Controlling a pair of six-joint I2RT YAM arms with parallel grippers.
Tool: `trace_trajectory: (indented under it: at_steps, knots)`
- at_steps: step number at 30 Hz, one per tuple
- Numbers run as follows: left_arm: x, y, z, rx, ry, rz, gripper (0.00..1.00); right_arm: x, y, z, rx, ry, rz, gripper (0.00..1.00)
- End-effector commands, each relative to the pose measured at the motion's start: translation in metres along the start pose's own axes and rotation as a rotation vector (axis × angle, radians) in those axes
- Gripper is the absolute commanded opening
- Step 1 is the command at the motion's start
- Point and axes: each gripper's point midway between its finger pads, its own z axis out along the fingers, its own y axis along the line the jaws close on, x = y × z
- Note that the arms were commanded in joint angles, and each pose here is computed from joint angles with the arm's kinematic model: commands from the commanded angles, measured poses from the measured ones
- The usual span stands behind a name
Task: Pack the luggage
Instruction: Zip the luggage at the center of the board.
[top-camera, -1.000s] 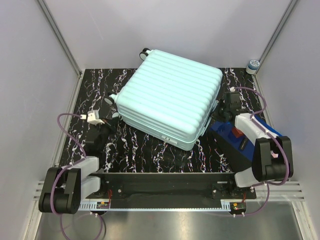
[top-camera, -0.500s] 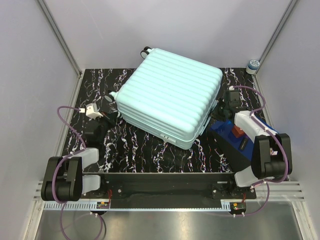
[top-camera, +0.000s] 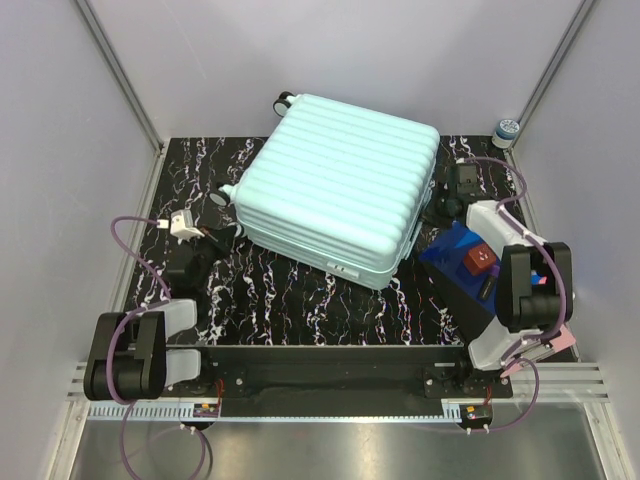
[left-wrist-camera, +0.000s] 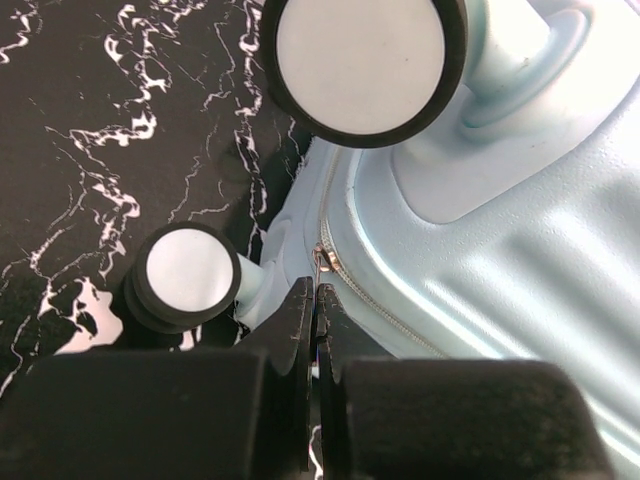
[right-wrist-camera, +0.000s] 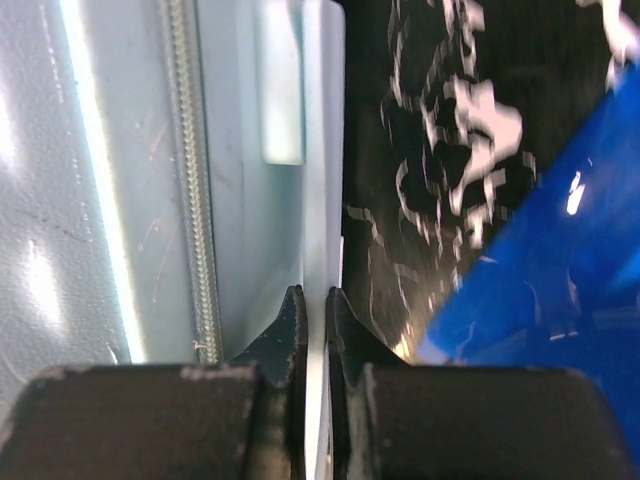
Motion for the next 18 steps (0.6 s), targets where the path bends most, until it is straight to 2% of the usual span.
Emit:
trace_trajectory:
  at_steps: [1, 5, 10, 11, 12, 13, 15, 16, 18]
  knots:
    - [-0.037, 0.016, -0.008, -0.070, -0.166, 0.035, 0.00, -0.069, -0.018, 0.027, 0.091, -0.178, -0.012, 0.00]
    - [-0.033, 0.014, -0.014, -0.059, -0.158, 0.026, 0.00, -0.088, -0.011, 0.037, 0.092, -0.194, -0.017, 0.00]
    - [-0.028, 0.011, -0.017, -0.043, -0.142, 0.021, 0.00, -0.087, -0.011, 0.028, 0.098, -0.177, -0.031, 0.02]
    - [-0.027, 0.010, -0.017, -0.036, -0.136, 0.023, 0.00, -0.082, -0.014, 0.024, 0.116, -0.162, -0.032, 0.11]
    - [-0.025, 0.010, -0.017, -0.032, -0.130, 0.021, 0.00, -0.081, -0.017, 0.015, 0.125, -0.169, -0.034, 0.44]
    - [-0.024, 0.009, -0.017, -0.027, -0.125, 0.023, 0.00, -0.079, -0.020, 0.009, 0.142, -0.171, -0.031, 0.60]
    - [-0.019, 0.004, -0.018, 0.006, -0.100, 0.030, 0.00, -0.073, -0.034, -0.015, 0.204, -0.198, -0.032, 0.83]
    - [-0.018, 0.001, -0.017, 0.021, -0.093, 0.039, 0.00, -0.071, -0.038, -0.024, 0.225, -0.208, -0.032, 0.97]
    - [-0.014, -0.003, -0.018, 0.048, -0.074, 0.047, 0.00, -0.072, -0.047, -0.058, 0.273, -0.256, -0.037, 1.00]
